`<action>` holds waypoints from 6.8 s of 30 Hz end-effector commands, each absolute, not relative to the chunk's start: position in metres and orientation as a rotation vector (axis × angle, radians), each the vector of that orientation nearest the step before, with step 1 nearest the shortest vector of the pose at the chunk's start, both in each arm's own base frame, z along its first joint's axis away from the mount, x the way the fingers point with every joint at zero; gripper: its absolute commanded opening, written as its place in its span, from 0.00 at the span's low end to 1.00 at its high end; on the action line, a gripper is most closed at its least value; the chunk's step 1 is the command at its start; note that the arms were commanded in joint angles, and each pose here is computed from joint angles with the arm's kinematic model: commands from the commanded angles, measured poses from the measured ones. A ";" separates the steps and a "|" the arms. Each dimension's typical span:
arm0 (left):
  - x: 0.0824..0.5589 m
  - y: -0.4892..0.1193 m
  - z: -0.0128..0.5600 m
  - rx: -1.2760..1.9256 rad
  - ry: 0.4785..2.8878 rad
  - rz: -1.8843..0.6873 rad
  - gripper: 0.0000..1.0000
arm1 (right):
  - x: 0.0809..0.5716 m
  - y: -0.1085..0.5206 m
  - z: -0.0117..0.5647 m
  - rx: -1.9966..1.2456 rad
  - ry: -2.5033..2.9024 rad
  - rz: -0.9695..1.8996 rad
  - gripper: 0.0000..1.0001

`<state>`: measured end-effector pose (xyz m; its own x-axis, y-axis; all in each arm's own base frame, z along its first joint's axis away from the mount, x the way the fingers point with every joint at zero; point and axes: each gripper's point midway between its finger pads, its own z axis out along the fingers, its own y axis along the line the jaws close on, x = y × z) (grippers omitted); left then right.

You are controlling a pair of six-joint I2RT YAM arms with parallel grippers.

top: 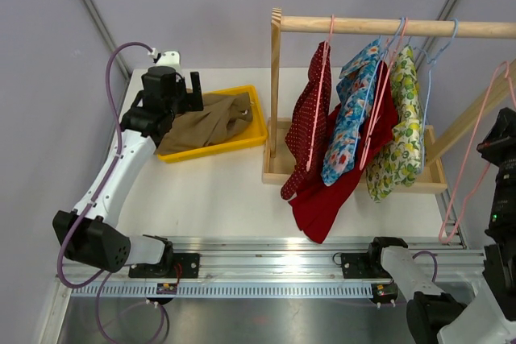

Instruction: Remove the skirt from the hanger

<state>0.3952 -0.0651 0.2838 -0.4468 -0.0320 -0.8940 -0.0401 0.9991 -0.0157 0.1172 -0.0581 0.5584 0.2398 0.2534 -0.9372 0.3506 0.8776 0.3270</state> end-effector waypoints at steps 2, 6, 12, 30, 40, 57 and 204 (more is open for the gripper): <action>0.394 -0.073 0.305 -0.057 1.960 -0.059 0.99 | 0.150 -0.078 0.603 0.533 1.197 -0.176 0.00; 0.392 -0.071 0.307 -0.055 1.953 -0.055 0.99 | 0.196 -0.074 0.606 0.473 1.214 -0.180 0.00; 0.389 -0.069 0.310 -0.054 1.945 -0.047 0.99 | 0.258 -0.061 0.608 0.317 1.262 -0.187 0.00; 0.385 -0.074 0.318 -0.036 1.928 -0.084 0.99 | 0.322 -0.093 0.521 0.288 1.496 -0.245 0.00; 0.384 -0.075 0.317 -0.033 1.931 -0.093 0.99 | 0.316 -0.122 0.483 0.484 1.543 -0.248 0.00; 0.382 -0.076 0.318 -0.029 1.930 -0.103 0.99 | 0.235 -0.067 0.584 0.398 1.289 -0.054 0.99; 0.239 -0.191 0.412 0.545 1.579 -0.193 0.00 | 0.351 -0.016 0.476 0.356 1.623 0.184 0.00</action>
<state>0.2017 -0.2034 0.3578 -0.1286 0.2249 -0.9659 0.4867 0.8629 0.1361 0.3584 -0.0140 0.4614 -0.1309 0.3544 -0.9259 0.1342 0.9317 0.3376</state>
